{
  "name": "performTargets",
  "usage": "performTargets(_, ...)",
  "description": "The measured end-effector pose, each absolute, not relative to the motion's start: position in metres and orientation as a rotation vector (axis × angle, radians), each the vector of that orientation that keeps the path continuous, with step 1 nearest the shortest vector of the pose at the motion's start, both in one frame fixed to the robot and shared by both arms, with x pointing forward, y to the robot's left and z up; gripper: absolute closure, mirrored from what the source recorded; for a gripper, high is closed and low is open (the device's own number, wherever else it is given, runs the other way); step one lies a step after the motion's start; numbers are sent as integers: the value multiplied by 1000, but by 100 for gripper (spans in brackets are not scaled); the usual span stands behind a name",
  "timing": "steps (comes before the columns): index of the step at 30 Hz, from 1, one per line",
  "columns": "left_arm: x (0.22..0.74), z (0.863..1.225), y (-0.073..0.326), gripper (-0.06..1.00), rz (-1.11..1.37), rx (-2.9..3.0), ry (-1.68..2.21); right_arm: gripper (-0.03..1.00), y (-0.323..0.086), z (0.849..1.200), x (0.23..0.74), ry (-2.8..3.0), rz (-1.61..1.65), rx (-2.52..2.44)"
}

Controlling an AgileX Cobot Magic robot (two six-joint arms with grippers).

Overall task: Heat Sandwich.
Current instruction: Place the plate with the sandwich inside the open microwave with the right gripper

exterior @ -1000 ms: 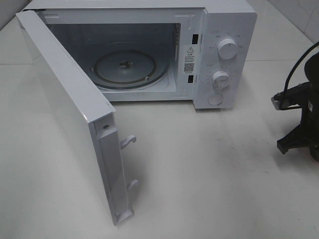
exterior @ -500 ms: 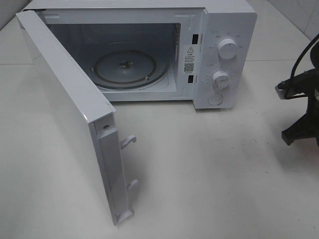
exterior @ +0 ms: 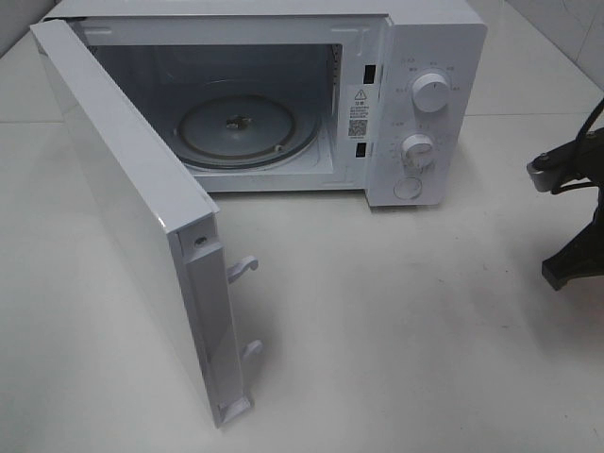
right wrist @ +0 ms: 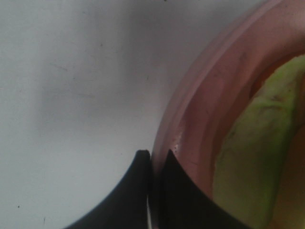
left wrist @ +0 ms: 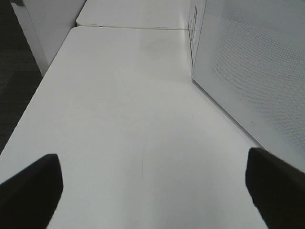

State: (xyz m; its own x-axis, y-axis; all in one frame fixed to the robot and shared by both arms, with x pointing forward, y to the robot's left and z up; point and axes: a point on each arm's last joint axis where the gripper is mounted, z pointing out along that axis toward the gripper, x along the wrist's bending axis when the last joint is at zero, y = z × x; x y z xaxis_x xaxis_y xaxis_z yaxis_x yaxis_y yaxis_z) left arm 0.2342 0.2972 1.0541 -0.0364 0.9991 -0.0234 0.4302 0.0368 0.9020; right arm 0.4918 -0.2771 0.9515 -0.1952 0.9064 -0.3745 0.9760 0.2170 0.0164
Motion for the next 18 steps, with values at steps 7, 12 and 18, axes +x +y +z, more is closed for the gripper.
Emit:
performTargets(7, 234, 1054, 297, -3, 964, 1490, 1568, 93, -258, 963, 480, 2242, -342, 1675)
performTargets(12, 234, 1054, 297, -3, 964, 1490, 1568, 93, -243, 970, 471, 2280, -322, 1599)
performTargets(18, 234, 1054, 297, -3, 964, 1490, 1568, 93, -232, 970, 456, 2331, -333, 1526)
